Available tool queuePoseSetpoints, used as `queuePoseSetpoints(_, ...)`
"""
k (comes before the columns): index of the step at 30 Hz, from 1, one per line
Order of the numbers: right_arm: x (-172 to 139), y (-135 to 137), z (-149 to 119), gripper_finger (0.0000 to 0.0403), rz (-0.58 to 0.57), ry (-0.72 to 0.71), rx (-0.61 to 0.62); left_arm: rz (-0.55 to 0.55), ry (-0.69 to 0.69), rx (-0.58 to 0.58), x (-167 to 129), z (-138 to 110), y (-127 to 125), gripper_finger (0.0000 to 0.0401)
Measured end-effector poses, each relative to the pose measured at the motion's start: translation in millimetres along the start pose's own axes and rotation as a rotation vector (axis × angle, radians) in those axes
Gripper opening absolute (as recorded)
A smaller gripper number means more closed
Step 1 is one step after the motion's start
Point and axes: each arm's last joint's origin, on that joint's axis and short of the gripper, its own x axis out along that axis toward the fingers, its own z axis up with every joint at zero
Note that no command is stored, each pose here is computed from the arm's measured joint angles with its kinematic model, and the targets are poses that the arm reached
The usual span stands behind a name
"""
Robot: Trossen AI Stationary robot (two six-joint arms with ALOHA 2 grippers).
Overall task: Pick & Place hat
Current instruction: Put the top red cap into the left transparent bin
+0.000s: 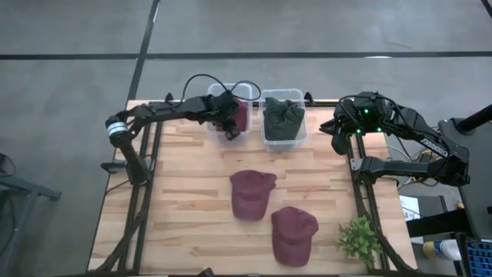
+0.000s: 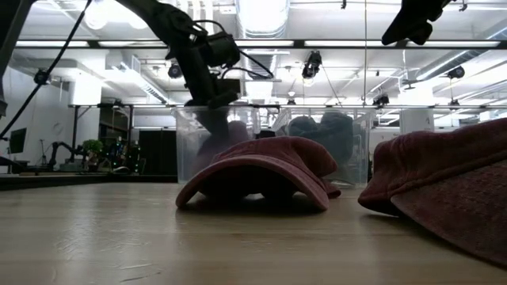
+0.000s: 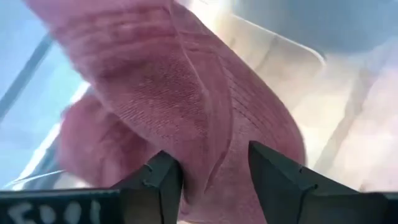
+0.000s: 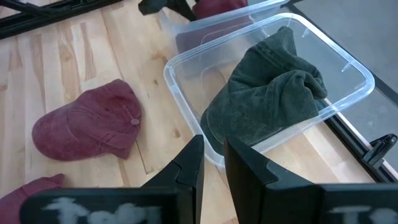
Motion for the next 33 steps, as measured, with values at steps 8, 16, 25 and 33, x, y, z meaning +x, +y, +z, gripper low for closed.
queuePoseSetpoints(8, -0.1, 0.1, 0.1, 0.0059, 0.000, 0.000, 0.000, 0.011, -0.111, -0.023, -36.0, 20.6, 5.4, 0.0175)
queuePoseSetpoints(16, 0.0, 0.0, 0.0, 0.0059, 0.000, 0.000, 0.000, 0.011, -0.121, -0.024, -42.5, 22.0, 6.4, 0.0175)
queuePoseSetpoints(25, 0.0, 0.0, 0.0, 0.0059, 0.000, 0.000, 0.000, 0.031, -0.238, -0.026, -91.3, 42.2, 12.7, 0.0175)
queuePoseSetpoints(33, 0.1, 0.0, 0.1, 0.0059, 0.000, 0.000, -0.001, -0.248, -0.317, 0.015, -154.0, 40.8, -18.0, 0.0175)
